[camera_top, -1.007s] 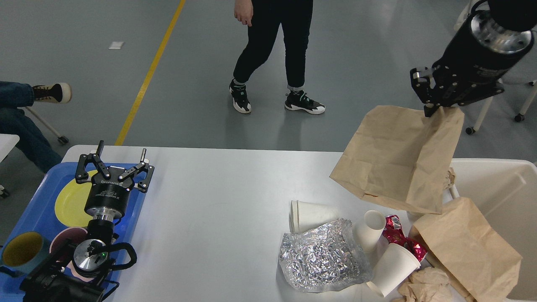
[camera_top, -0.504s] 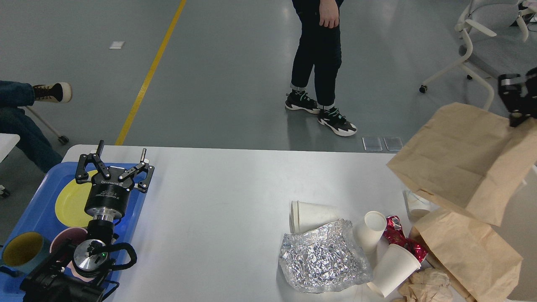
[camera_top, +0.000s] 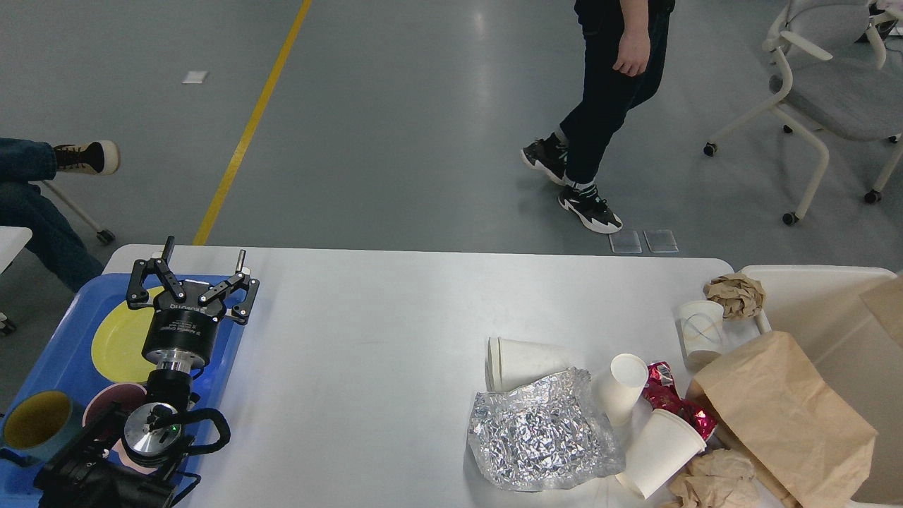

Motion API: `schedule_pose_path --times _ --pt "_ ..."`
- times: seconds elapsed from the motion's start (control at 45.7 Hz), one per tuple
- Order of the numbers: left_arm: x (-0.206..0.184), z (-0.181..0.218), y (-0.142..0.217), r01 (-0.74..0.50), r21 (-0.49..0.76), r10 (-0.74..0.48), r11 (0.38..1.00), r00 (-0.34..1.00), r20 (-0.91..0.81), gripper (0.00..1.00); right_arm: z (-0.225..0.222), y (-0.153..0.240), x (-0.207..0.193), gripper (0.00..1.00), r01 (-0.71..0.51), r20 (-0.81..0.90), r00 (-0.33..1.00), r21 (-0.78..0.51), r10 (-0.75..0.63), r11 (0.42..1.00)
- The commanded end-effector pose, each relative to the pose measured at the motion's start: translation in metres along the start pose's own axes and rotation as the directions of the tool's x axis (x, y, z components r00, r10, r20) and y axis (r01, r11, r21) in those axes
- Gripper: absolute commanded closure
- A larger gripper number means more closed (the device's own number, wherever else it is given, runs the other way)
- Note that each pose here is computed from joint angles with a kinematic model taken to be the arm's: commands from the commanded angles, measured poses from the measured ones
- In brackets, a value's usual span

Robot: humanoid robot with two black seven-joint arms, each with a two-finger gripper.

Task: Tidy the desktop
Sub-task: 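Lower the brown paper bag into the white bin and release it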

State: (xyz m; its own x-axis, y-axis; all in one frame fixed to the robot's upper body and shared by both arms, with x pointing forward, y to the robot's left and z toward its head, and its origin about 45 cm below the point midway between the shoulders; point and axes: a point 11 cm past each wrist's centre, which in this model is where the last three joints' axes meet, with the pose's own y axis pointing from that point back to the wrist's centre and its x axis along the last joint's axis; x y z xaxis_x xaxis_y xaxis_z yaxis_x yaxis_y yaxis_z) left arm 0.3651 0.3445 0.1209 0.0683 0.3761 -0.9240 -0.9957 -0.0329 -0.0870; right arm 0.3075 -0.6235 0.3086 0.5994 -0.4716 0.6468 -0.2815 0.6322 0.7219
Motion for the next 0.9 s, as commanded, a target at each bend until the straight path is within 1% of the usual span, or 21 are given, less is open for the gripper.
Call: schedule_pose_path --times 0.0,0.044,0.153,0.241,0.263,0.307,0.547,0.876 --pt "0.000 0.000 0.000 0.000 0.000 0.000 1.000 1.000 0.000 0.04 0.016 -0.049 -0.028 1.00 -0.029 0.041 0.999 -0.057 0.032 0.998" --pt "0.000 0.000 0.000 0.000 0.000 0.000 1.000 1.000 0.000 0.04 0.020 -0.063 -0.040 1.00 -0.036 0.040 0.998 -0.071 0.039 0.997" --pt "0.000 0.000 0.000 0.000 0.000 0.000 1.000 1.000 0.000 0.04 -0.003 -0.092 -0.075 1.00 -0.044 0.028 0.999 -0.046 0.045 0.998" --pt "0.000 0.000 0.000 0.000 0.000 0.000 1.000 1.000 0.000 0.04 -0.005 -0.111 -0.106 1.00 -0.054 0.037 0.998 -0.049 0.056 0.997" --pt "0.000 0.000 0.000 0.000 0.000 0.000 1.000 1.000 0.000 0.04 -0.011 -0.121 -0.128 1.00 -0.046 0.027 0.999 -0.046 0.048 0.998" --pt "0.000 0.000 0.000 0.000 0.000 0.000 1.000 1.000 0.000 0.04 -0.017 -0.127 -0.148 1.00 -0.030 0.017 0.999 -0.039 0.031 0.999" --pt "0.000 0.000 0.000 0.002 0.000 -0.002 1.000 1.000 0.000 0.04 -0.040 -0.141 -0.215 1.00 -0.005 -0.054 0.999 -0.017 0.005 1.000" --pt "0.000 0.000 0.000 0.000 0.000 0.000 1.000 1.000 0.000 0.04 -0.049 -0.144 -0.257 1.00 0.044 -0.091 0.995 -0.007 -0.044 0.999"
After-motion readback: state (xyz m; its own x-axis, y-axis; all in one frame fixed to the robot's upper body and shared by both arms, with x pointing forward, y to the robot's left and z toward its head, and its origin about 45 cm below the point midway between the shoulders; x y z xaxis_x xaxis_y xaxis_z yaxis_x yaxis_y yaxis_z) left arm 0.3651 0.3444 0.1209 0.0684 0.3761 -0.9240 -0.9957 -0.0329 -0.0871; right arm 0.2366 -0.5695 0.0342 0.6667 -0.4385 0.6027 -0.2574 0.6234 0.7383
